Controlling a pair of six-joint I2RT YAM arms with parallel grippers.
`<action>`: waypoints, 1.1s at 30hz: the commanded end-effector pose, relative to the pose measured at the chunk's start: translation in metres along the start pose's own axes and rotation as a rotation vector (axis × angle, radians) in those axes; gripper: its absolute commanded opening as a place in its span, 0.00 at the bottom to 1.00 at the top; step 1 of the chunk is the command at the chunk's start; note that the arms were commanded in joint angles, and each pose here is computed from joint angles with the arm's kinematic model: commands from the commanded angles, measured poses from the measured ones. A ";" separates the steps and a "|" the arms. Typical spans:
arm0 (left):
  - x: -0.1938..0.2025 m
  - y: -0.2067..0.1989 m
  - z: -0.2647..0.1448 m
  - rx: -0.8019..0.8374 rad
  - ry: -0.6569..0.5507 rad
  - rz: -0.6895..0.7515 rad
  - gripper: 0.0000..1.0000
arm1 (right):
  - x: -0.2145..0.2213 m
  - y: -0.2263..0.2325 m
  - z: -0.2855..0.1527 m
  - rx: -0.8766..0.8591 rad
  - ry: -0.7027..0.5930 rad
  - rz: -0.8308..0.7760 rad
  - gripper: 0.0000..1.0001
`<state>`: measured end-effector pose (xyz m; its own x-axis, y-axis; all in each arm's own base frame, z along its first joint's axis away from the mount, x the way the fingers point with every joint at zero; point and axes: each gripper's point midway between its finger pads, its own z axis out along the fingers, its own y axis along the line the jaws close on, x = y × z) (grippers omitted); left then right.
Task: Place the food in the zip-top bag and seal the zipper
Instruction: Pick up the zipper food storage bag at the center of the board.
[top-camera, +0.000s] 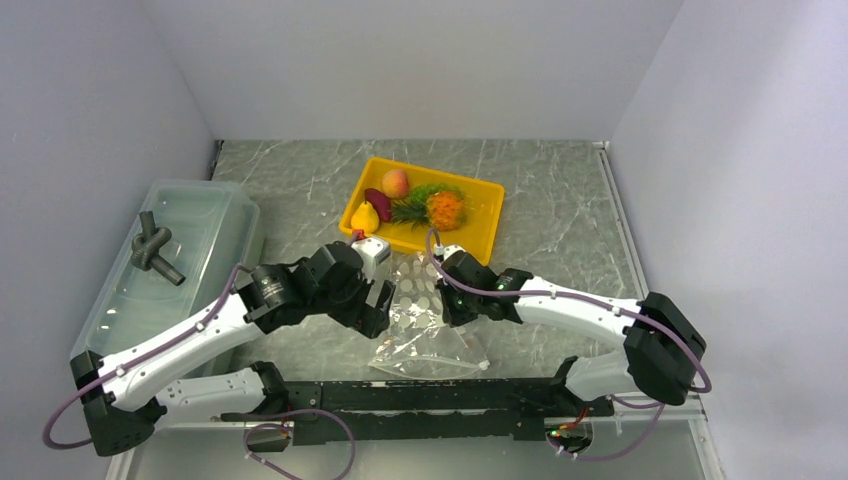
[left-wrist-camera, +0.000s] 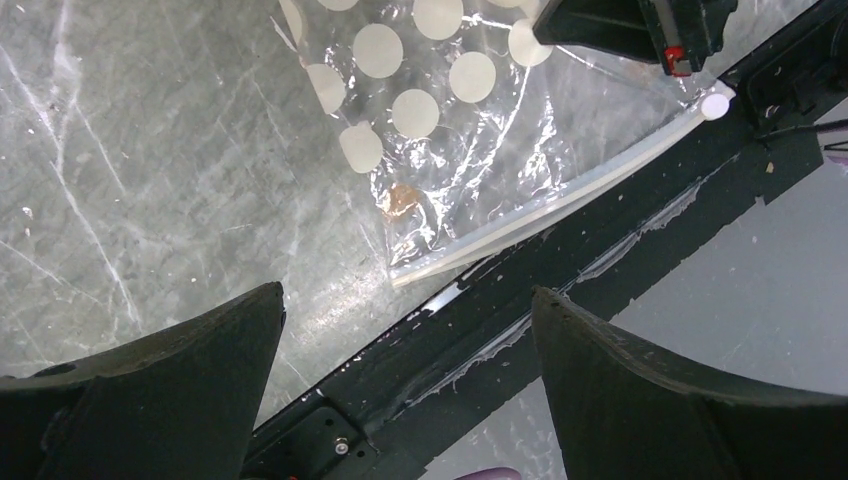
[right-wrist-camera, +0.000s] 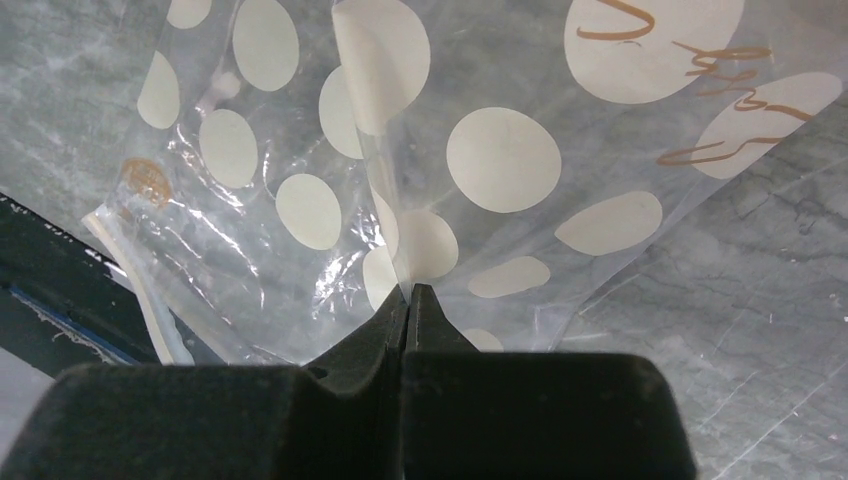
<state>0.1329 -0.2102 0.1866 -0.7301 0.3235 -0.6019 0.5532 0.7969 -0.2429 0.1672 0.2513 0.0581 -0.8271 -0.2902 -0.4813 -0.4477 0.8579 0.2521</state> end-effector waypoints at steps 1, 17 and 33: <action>-0.003 -0.011 0.001 0.034 -0.008 0.058 0.99 | -0.023 0.016 -0.018 -0.051 -0.061 -0.010 0.00; -0.009 -0.056 0.003 0.078 -0.074 0.283 0.96 | -0.046 0.040 -0.049 -0.123 -0.047 -0.055 0.00; -0.016 -0.086 -0.012 0.236 -0.183 0.362 0.96 | -0.068 0.045 -0.075 -0.305 0.002 0.018 0.00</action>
<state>0.0964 -0.2638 0.2064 -0.4523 0.4975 -0.7402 0.8165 0.5649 -0.1192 0.1787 0.2685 0.1376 -0.8400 -0.2807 -0.4644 -0.4852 0.7717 0.4112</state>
